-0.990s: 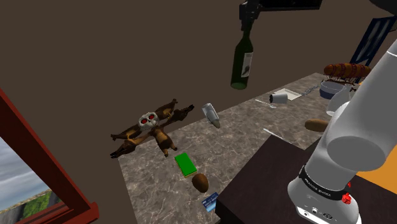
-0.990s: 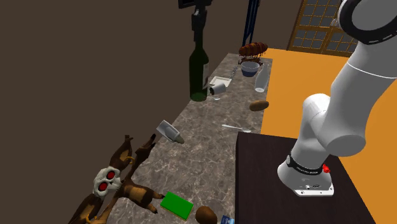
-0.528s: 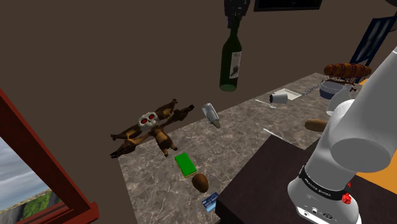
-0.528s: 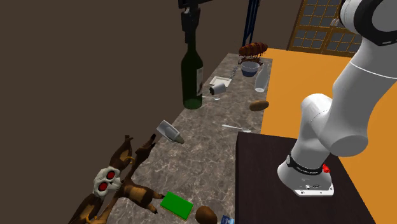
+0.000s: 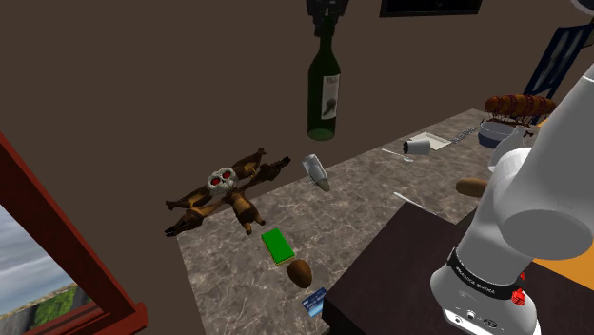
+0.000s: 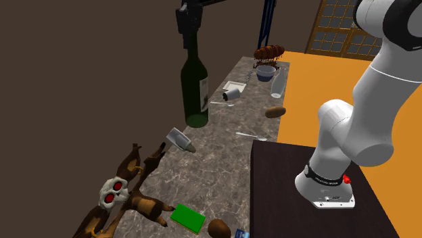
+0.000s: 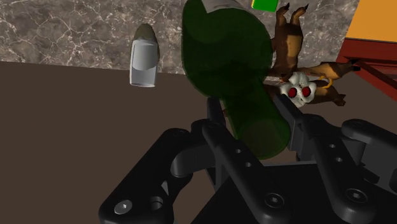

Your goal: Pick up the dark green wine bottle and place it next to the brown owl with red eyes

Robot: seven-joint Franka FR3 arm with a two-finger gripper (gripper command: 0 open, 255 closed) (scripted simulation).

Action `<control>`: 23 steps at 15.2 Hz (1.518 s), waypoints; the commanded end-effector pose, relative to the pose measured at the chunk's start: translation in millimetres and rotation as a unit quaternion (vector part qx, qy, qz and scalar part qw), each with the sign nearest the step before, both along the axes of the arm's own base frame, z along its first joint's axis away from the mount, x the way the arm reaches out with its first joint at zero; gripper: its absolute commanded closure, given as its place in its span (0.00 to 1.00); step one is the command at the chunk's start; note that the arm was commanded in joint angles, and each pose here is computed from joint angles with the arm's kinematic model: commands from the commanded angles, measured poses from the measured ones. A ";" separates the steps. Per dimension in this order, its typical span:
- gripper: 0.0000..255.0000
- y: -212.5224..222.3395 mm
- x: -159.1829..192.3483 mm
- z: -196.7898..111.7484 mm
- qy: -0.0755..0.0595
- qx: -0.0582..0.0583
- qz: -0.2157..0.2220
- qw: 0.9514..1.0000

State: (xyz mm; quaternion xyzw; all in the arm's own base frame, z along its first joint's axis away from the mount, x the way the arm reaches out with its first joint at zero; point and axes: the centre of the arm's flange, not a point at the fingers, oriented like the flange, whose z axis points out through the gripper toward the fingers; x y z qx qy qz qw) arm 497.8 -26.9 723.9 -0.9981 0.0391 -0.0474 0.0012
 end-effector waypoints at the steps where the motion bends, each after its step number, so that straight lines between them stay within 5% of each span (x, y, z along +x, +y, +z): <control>1: 1.00 28.2 2.9 7.1 0.000 0.000 -0.001 1.000; 23: 1.00 28.2 2.9 -109.1 0.000 0.000 -0.001 1.000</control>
